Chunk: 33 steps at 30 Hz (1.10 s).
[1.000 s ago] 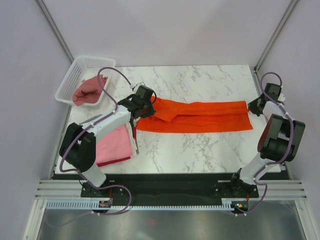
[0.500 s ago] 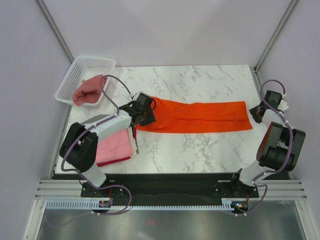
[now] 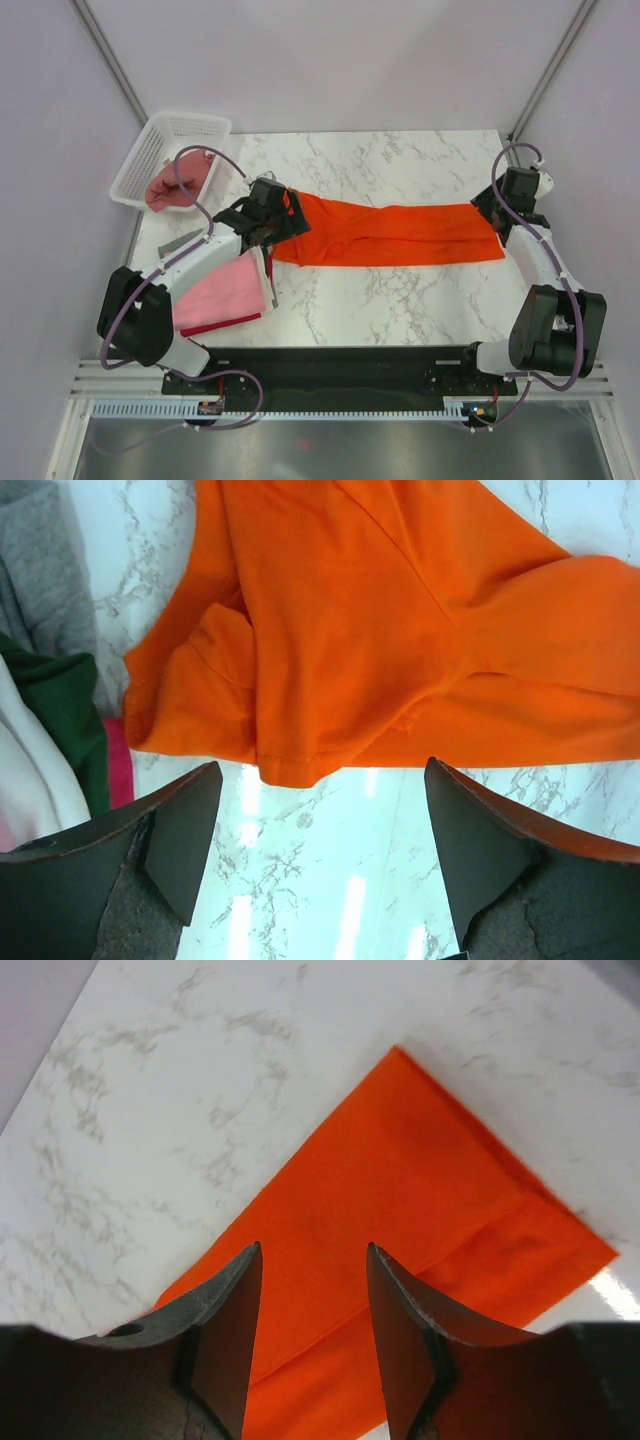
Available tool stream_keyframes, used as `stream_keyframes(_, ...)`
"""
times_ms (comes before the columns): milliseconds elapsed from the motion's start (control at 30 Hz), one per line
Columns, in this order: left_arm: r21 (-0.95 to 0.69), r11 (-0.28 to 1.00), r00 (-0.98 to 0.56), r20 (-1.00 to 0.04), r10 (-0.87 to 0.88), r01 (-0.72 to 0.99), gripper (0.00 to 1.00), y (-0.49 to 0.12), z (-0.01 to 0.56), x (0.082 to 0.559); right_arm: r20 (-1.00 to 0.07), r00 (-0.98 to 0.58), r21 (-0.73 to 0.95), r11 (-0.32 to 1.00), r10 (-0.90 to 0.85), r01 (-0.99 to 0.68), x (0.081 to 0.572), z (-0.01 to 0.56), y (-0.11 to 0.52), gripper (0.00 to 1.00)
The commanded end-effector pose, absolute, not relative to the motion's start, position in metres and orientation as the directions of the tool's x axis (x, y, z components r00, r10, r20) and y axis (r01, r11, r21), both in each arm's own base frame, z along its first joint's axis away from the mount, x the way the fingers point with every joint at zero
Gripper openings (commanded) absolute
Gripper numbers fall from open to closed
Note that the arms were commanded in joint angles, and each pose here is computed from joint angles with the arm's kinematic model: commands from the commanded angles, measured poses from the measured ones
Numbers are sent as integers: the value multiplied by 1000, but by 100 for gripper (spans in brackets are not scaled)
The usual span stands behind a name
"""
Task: Fold and stack the t-shirts
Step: Fold the tshirt
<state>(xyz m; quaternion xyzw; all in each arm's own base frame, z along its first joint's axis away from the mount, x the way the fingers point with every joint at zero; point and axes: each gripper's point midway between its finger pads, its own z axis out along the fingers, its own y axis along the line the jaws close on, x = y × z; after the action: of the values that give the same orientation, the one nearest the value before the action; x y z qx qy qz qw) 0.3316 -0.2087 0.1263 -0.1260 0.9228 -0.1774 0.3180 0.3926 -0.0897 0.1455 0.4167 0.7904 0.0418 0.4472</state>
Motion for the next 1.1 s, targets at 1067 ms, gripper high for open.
stream_keyframes(1067, -449, 893, -798, -526, -292, -31, 84, -206, 110, 387, -543, -723, 563, 824, 427, 63, 356, 104, 192, 33)
